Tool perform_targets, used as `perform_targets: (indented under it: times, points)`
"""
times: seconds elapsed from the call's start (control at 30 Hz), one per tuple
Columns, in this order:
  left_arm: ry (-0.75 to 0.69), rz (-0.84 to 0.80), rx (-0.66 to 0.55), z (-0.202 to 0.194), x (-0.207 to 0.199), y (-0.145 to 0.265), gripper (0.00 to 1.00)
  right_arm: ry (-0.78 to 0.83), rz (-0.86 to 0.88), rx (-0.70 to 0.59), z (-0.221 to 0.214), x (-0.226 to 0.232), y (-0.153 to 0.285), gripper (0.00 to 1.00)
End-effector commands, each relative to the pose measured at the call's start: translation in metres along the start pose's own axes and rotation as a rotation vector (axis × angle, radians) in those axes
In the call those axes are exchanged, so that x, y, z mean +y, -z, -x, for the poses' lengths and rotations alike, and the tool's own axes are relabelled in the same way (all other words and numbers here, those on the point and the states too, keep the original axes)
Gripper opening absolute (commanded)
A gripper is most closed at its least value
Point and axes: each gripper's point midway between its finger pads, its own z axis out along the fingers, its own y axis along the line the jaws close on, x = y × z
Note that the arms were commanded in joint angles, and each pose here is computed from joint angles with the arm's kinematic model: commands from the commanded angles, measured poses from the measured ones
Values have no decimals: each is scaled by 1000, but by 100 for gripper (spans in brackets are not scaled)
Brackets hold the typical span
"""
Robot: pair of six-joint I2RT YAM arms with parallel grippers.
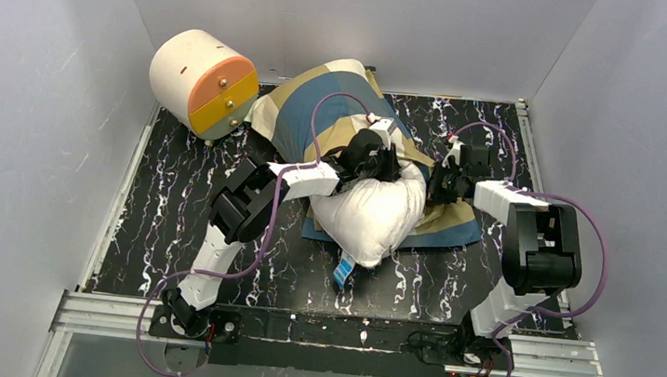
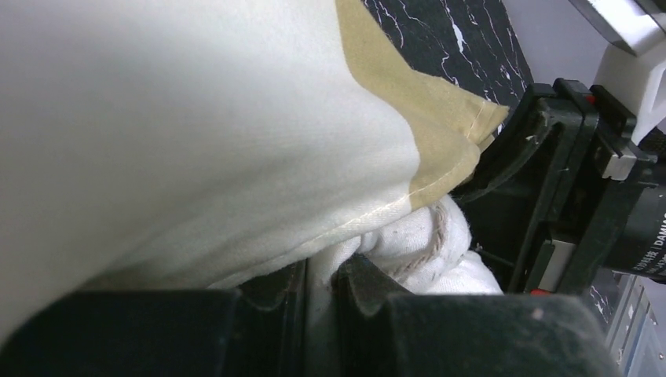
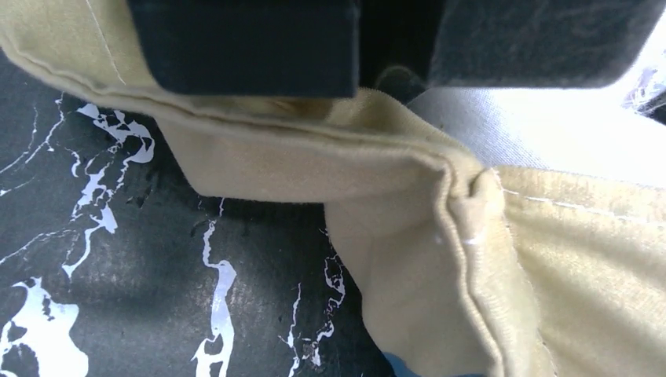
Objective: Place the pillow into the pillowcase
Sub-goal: Stuff the pillow into the pillowcase.
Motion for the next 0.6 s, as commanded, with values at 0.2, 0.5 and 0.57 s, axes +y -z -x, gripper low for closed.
perform_targets:
  times: [0.2,0.5,0.57]
  points:
    - [-10,644,482,-153,195,62,0,118,79,-242,68,58,88,1]
    - [-35,684,492,-157,193,58,0,207,660,-341,76,164,149,1]
    - [-31,686,479,-155,189,55,0,188,755,-286,73,177,152,1]
